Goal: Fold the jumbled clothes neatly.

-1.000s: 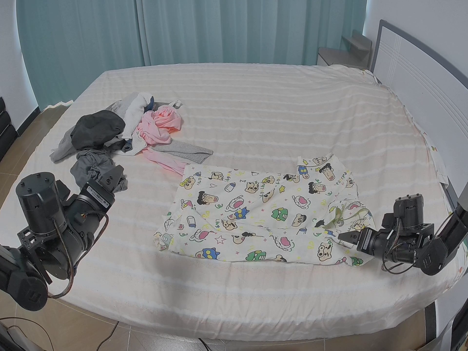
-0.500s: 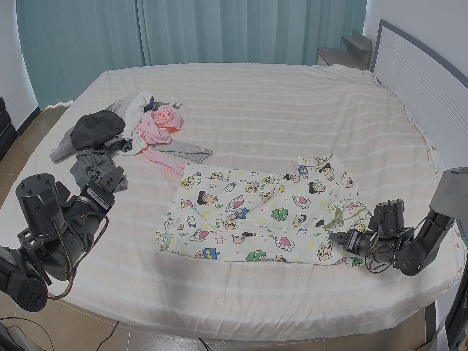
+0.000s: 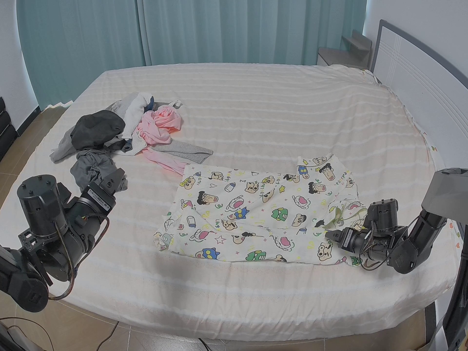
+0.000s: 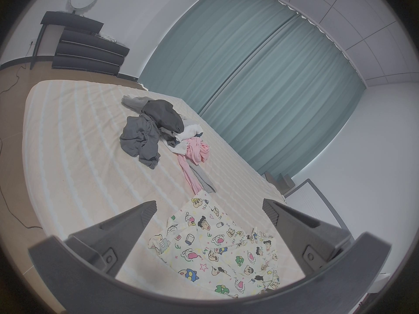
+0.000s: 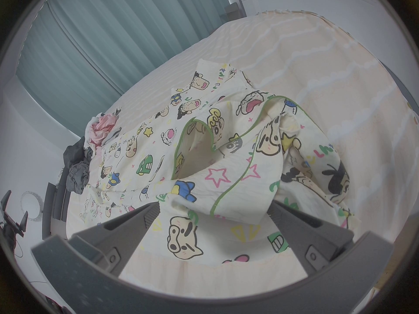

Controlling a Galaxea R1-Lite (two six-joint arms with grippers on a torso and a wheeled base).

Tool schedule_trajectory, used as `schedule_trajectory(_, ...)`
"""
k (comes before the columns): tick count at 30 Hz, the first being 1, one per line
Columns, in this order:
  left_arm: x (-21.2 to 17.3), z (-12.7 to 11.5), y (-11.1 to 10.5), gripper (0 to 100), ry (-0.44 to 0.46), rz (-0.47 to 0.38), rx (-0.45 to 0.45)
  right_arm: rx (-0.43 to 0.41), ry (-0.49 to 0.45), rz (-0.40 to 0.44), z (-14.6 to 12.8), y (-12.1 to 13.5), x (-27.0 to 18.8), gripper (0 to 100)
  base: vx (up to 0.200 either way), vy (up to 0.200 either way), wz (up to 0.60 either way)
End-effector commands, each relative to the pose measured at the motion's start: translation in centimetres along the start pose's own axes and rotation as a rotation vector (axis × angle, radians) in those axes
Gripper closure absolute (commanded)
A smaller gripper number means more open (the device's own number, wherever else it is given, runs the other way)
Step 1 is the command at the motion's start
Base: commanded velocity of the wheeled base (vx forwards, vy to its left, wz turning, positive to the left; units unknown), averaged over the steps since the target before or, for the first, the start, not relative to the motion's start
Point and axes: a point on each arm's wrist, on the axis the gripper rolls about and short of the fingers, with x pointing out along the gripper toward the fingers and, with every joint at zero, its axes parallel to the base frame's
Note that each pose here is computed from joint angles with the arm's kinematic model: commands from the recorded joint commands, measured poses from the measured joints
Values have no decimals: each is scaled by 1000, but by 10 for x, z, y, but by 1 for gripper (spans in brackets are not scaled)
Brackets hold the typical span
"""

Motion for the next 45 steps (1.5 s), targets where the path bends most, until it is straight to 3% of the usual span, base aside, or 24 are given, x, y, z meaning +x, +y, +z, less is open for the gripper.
schedule_trajectory(1,1,-1,1,0,2,3,2,-2,-1,-2,0,0,3,0,0,0,0)
schedule_trajectory(2,1,-1,1,0,2,3,0,-2,-1,-4,-1,0,3,0,0,0,0)
schedule_trajectory(3,1,-1,1,0,2,3,0,-2,-1,-11,-1,-1,4,100,0,0,0)
schedule_trajectory(17,1,0,1,0,0,6,0,-15,-11,-26,-2,0,1,100,0,0,0)
schedule_trajectory(32,1,0,1,0,-1,7,0,-41,-86,30,15,13,-36,100,0,0,0)
schedule_trajectory(45,1,0,1,0,-1,7,0,-134,-96,59,11,27,-48,100,0,0,0)
